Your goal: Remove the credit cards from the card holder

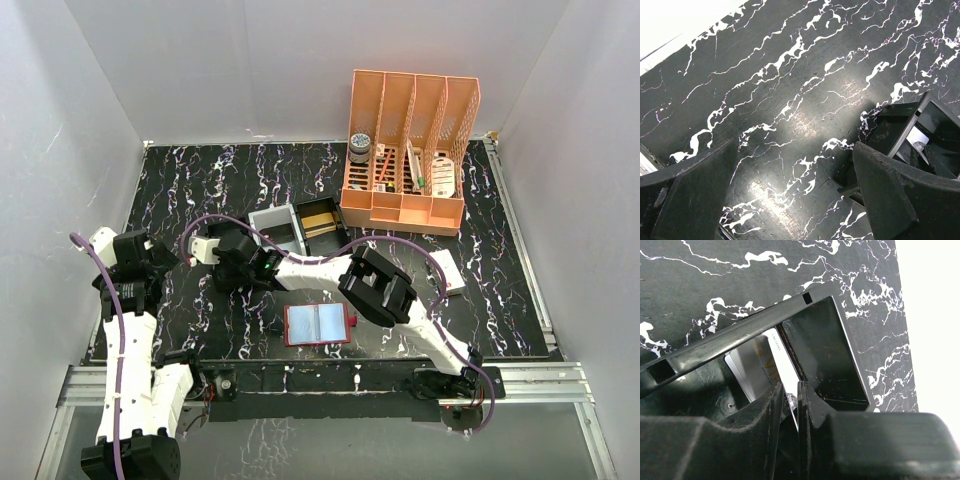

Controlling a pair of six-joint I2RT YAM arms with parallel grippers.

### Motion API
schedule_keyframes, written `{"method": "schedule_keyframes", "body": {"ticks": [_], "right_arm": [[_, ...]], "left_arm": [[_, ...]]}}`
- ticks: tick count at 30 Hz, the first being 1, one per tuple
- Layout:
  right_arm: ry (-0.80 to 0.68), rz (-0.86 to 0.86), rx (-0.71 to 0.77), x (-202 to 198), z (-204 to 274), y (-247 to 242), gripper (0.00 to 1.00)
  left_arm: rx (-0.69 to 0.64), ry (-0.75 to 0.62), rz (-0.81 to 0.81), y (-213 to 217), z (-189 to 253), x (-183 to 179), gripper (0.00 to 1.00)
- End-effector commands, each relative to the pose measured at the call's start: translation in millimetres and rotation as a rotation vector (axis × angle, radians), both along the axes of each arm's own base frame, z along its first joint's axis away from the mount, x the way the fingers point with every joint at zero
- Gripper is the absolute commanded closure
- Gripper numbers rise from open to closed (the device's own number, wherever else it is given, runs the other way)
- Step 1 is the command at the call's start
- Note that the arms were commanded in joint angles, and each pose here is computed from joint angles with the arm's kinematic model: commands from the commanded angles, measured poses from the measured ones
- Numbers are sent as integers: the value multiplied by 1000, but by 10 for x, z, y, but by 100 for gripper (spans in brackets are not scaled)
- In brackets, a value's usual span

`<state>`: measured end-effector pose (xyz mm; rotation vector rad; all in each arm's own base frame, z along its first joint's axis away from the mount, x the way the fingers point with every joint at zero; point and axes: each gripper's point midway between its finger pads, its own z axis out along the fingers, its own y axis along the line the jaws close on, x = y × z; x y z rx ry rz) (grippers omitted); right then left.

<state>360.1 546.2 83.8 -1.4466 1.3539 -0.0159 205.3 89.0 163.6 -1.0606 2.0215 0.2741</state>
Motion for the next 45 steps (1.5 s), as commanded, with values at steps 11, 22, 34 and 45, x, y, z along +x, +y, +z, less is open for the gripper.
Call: {"method": "schedule_keyframes", "body": {"ticks": [11,22,34,45], "right_arm": [[0,72,15,-46,83,114,63],[54,72,55,-24,147,111,53],[464,-134,465,-239,676,125,76],[700,-397,478,-279,346,96,93]], "left_arm": [[20,-28,10,29,124,8,1],[16,-30,0,16,114,25,1],[17,-24,4,21,97,20,1],[16,-25,1,18,102,22,1]]}}
